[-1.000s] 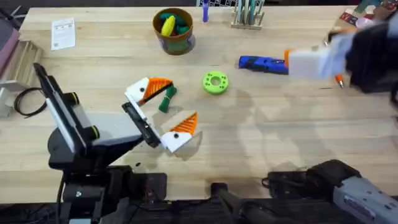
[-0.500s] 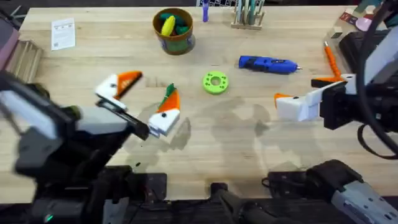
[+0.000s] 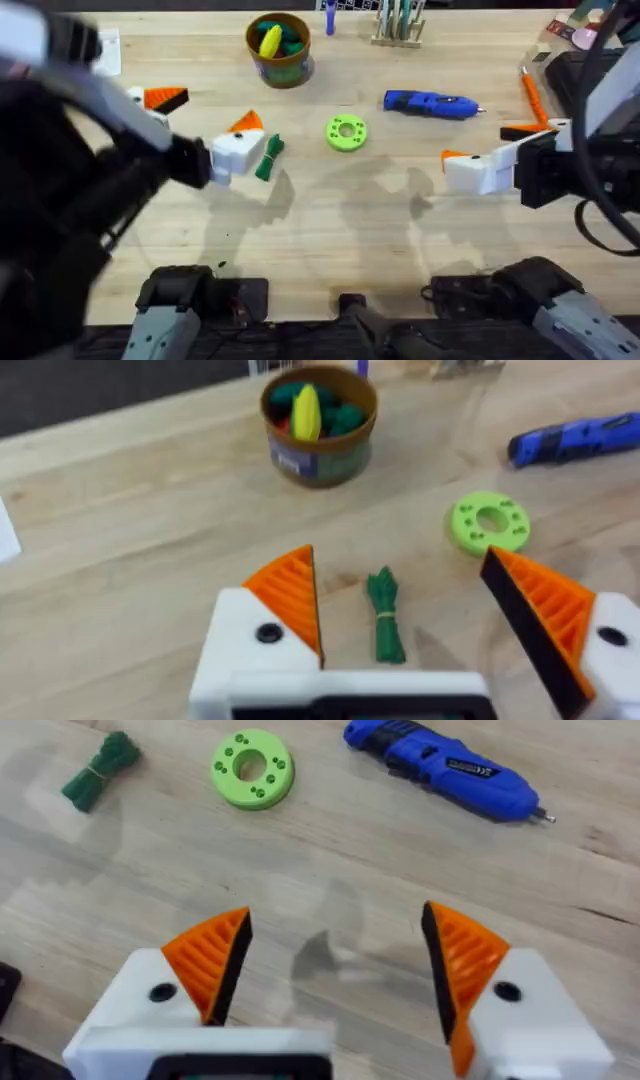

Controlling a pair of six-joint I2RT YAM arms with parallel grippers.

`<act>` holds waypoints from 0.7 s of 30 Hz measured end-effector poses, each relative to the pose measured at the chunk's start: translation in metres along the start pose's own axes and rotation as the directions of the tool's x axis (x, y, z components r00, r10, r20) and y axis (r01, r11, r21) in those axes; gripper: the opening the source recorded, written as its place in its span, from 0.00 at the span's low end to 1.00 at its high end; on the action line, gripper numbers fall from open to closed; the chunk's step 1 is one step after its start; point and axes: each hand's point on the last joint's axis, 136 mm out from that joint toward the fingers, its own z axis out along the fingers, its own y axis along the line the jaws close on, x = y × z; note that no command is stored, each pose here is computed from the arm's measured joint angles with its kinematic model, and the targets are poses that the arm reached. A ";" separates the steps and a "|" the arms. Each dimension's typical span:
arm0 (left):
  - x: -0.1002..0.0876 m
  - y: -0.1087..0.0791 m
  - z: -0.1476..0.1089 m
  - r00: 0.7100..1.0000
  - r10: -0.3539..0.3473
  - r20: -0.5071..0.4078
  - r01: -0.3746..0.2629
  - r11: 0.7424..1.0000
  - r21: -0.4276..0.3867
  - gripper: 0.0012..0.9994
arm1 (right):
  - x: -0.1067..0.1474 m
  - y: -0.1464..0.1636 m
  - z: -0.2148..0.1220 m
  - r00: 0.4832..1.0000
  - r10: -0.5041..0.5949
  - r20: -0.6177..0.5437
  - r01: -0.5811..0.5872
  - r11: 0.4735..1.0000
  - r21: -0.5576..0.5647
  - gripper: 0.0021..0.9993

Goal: Pick up the gripper from the table and insert it into the empty holder that is missing its gripper. Then pick up a screw, insert it into the mounting hole, and use the screwdriver to tighten it. Finally, clean up the table by picking up the vegetable and placing it into the bucket.

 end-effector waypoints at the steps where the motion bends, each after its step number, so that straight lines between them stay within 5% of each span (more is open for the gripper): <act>1: -0.001 0.003 0.002 0.999 -0.007 -0.032 0.006 1.000 -0.006 0.99 | 0.000 0.000 0.000 1.000 0.000 0.000 0.000 1.000 0.000 0.99; 8: -0.009 0.013 0.020 0.978 -0.047 -0.204 0.050 0.999 0.007 0.99 | 0.000 0.000 0.000 1.000 0.000 0.000 0.000 1.000 0.000 0.99; 15: 0.005 0.017 0.031 0.956 -0.068 -0.285 0.071 0.997 -0.002 0.99 | 0.000 0.000 0.000 1.000 0.000 0.000 0.000 1.000 0.000 0.99; 21: 0.040 0.010 0.037 0.884 -0.052 -0.465 0.054 0.999 -0.009 0.99 | 0.000 0.000 0.000 1.000 0.000 0.000 0.000 1.000 0.000 0.99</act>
